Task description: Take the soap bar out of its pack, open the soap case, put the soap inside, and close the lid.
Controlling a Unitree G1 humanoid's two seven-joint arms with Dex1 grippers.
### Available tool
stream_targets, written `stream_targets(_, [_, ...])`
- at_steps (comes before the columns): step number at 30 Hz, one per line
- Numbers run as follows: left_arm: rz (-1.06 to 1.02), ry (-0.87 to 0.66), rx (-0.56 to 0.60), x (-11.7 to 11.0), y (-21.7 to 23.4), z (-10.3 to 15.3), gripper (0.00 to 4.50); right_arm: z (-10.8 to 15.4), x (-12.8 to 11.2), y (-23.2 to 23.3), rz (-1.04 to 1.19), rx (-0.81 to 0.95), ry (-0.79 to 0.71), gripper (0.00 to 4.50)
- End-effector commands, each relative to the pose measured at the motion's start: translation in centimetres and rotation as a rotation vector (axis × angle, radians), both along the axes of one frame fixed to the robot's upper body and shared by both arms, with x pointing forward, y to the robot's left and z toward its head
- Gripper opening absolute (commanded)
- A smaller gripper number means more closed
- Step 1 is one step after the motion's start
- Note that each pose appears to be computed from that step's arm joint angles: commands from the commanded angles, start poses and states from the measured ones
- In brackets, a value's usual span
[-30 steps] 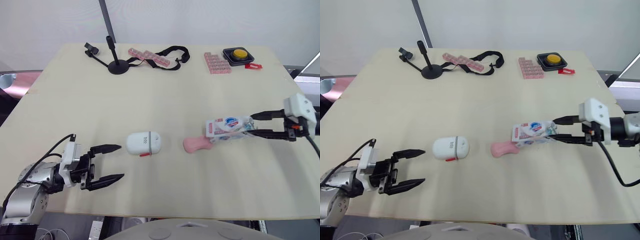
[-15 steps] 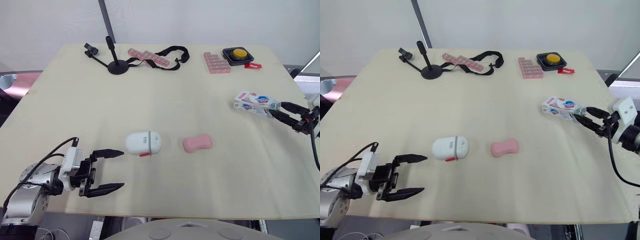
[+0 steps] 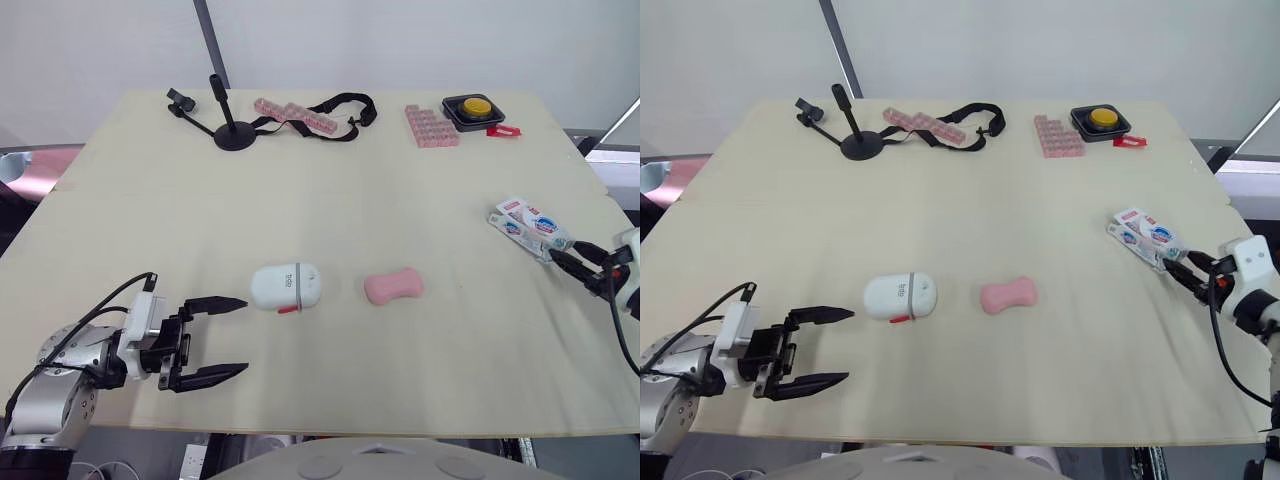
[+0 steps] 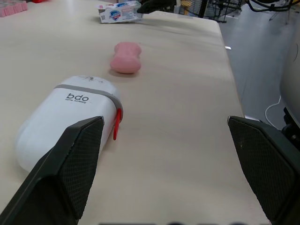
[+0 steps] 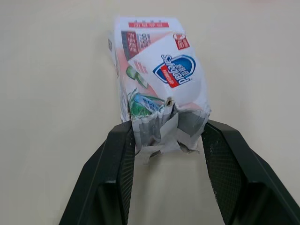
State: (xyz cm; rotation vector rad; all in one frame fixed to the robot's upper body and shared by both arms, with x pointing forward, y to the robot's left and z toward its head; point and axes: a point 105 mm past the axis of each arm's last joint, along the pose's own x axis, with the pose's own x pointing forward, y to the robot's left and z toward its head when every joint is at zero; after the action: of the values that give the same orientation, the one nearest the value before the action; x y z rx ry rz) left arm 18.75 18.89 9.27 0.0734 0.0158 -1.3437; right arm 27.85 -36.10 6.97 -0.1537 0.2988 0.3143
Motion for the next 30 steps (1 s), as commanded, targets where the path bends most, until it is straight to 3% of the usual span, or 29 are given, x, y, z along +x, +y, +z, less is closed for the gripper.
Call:
stream_targets(1, [-0.011, -0.019, 0.012, 0.1, -0.2, 0.6, 4.5, 0.9, 0.1, -0.7, -0.015, -0.037, -0.012, 2.78])
stream_targets(6, [-0.003, -0.01, 0.01, 0.4, -0.4, 0.6, 4.5, 1.5, -0.7, -1.5, 0.0, -0.056, -0.008, 4.46])
stream_targets(8, [0.005, 0.0, 0.009, 0.5, -0.4, 0.6, 4.5, 2.1, -0.9, -2.0, 0.0, -0.066, -0.02, 4.46])
stream_targets(12, [0.038, -0.004, 0.019, 1.2, -0.4, 0.7, 4.5, 6.0, -0.5, -2.6, 0.069, -0.087, -0.135, 4.46])
stream_targets(18, [0.062, -0.007, 0.043, 2.0, -0.1, 0.9, 4.5, 10.0, 0.0, 2.8, 0.447, -0.095, -0.225, 4.46])
stream_targets(26, [0.184, -0.015, 0.11, 3.9, 0.8, 1.5, 4.5, 8.7, -3.4, 14.3, 0.973, -0.023, -0.199, 4.46])
stream_targets(30, [0.293, -0.041, 0.268, 5.8, 1.5, 1.2, 4.5, 7.8, -5.1, 17.6, 1.086, 0.037, -0.189, 4.46])
